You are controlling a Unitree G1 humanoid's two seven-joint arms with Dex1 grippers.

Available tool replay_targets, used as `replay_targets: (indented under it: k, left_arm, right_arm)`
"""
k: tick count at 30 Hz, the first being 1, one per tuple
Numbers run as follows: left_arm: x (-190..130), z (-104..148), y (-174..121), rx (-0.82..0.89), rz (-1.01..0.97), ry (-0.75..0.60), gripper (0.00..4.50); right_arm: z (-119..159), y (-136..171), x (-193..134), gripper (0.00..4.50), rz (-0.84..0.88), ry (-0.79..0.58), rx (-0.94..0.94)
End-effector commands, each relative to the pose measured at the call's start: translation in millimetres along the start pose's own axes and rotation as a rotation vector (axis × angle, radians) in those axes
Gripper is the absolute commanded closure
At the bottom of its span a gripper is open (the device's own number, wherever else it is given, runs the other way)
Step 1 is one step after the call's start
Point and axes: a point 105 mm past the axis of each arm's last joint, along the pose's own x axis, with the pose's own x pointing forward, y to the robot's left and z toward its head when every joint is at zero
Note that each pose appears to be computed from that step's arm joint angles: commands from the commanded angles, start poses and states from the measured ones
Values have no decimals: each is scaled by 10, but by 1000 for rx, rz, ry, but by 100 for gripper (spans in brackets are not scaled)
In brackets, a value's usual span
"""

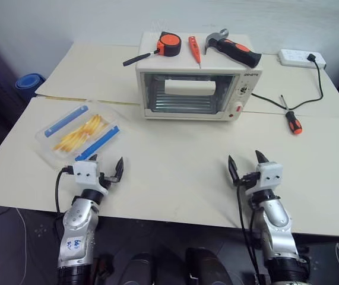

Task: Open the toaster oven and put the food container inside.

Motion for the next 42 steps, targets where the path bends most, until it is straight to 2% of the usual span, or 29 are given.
replay_targets:
  k: [1,4,7,13,17,21,26,31,35,38,41,42]
  left_arm:
    - [-21,145,52,57,-15,-46,0]
    - [-1,315,59,19,-91,-94,0]
    - [-80,648,-89,-41,-374,-175,0]
    - [-95,1111,-41,-60,-678,-154,0]
    - [-33,1335,-88,-54,-773,-167,0]
    - [20,1413,-140,-63,-773,-200,0]
    - [34,1370,-213,-59,-765,-197,0]
    - [60,1335,-154,-62,-722,-190,0]
    - [95,1344,-133,-91,-709,-191,0]
    - [266,1428,-145,-103,-693,-212,57]
    - [515,1541,-194,-109,-679,-240,149]
    - [610,1579,-232,-114,-682,-247,198]
  right_arm:
    - [31,73,-9,1,56,-17,-11]
    - [256,54,64,1,131,-73,-12]
    - [660,106,222,1,297,-146,21]
    - [1019,303,525,1,621,-96,52]
    - [1193,420,813,1,682,-105,72]
    - [1268,483,1037,1,681,-125,89]
    - [1396,660,1172,1,744,-171,99]
    - [1464,774,1081,1,836,-210,103]
    - [1353,849,791,1,973,-213,7]
    - [1064,855,561,0,1038,-146,-136]
    - [947,847,500,0,1029,-126,-169]
    - [934,845,497,0,1019,-128,-169]
